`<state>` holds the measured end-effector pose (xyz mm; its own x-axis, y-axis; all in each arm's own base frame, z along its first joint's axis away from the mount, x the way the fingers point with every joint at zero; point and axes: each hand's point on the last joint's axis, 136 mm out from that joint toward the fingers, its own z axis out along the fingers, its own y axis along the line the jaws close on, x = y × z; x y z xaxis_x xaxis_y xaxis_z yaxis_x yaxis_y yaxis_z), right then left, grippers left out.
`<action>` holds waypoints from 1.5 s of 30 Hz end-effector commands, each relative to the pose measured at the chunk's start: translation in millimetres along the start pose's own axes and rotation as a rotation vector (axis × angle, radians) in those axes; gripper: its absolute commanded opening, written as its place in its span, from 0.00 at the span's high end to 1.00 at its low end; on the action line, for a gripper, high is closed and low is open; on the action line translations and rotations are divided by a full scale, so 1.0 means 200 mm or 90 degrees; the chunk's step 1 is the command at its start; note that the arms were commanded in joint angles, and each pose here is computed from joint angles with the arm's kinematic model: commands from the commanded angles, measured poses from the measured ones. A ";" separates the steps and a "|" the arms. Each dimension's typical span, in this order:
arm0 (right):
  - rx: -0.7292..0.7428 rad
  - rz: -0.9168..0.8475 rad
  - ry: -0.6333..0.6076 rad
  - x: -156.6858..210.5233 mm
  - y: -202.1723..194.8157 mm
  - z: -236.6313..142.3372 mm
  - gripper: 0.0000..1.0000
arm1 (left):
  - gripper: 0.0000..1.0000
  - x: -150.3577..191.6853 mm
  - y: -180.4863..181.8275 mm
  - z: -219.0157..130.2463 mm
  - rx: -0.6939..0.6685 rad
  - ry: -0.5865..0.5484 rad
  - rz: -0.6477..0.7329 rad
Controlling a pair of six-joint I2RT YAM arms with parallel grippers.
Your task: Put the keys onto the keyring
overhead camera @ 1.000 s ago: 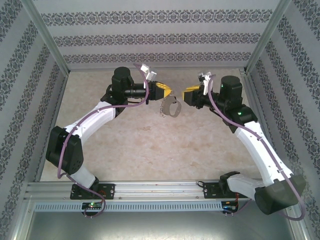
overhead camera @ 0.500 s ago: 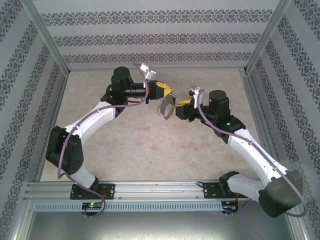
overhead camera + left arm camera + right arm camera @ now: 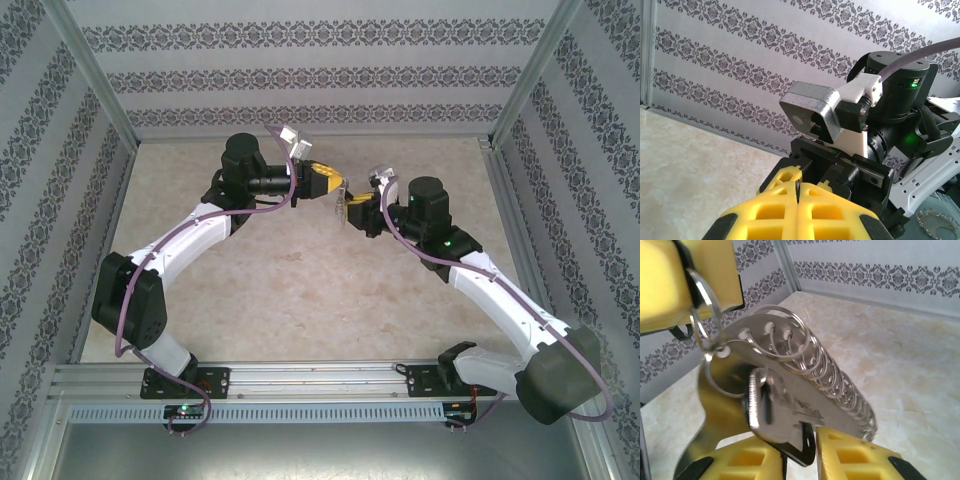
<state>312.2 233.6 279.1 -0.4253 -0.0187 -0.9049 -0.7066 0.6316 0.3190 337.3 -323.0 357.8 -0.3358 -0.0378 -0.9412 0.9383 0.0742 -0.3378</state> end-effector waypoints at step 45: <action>0.114 -0.159 -0.019 -0.30 0.06 -0.08 1.00 | 1.00 -0.04 -0.06 0.00 0.018 -0.020 0.034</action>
<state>317.6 229.0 325.5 -0.2861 -0.1647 -0.9439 -0.6775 0.7314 0.0778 336.3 -324.3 357.0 -0.3346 -0.0450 -0.9413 0.9387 0.0719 -0.3372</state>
